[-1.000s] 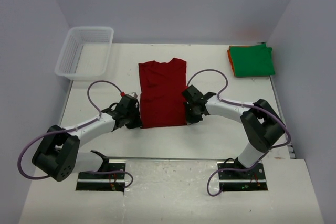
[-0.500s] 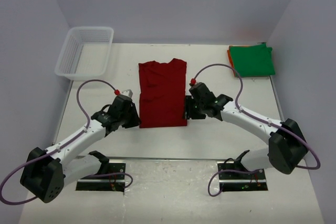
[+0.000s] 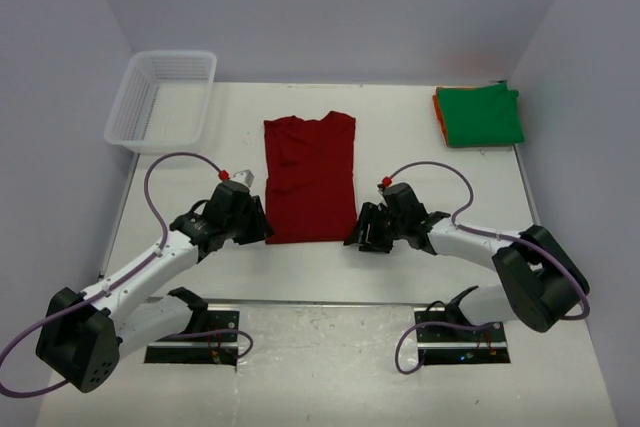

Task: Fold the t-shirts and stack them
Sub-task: Grab one side of the 2/3 rectangular tshirt with both arms

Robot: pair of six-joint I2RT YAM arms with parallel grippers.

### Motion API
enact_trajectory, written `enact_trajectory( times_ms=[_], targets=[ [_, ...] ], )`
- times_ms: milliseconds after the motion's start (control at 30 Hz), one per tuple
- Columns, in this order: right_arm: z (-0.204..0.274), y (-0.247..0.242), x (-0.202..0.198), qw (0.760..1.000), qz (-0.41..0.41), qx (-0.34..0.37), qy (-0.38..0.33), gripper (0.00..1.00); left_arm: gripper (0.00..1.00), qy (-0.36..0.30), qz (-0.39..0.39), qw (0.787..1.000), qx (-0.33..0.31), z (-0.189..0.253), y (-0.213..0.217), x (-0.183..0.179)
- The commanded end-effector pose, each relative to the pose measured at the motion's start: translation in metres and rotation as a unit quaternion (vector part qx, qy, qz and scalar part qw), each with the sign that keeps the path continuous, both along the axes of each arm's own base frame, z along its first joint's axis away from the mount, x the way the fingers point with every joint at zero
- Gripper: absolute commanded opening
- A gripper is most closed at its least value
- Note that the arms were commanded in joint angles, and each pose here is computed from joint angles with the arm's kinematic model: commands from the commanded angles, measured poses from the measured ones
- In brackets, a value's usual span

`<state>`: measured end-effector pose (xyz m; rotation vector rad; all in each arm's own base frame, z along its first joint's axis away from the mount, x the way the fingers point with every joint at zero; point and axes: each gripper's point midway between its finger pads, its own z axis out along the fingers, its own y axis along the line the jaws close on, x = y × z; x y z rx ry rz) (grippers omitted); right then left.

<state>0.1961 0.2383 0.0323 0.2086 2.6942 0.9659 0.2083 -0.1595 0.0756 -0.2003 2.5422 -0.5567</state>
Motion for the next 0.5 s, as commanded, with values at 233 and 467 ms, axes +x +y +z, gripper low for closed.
enact_trajectory(
  times_ms=[233, 467],
  targets=[
    [-0.007, 0.004, 0.028, 0.998, -0.054, 0.021, -0.005, 0.5, 0.36, -0.018, -0.012, 1.0, -0.019, 0.014, -0.008, 0.003],
    [-0.026, -0.008, 0.033, 0.996, -0.081, -0.015, 0.013, 0.49, 0.36, -0.017, -0.013, 1.0, -0.018, 0.016, -0.007, 0.001]
  ],
)
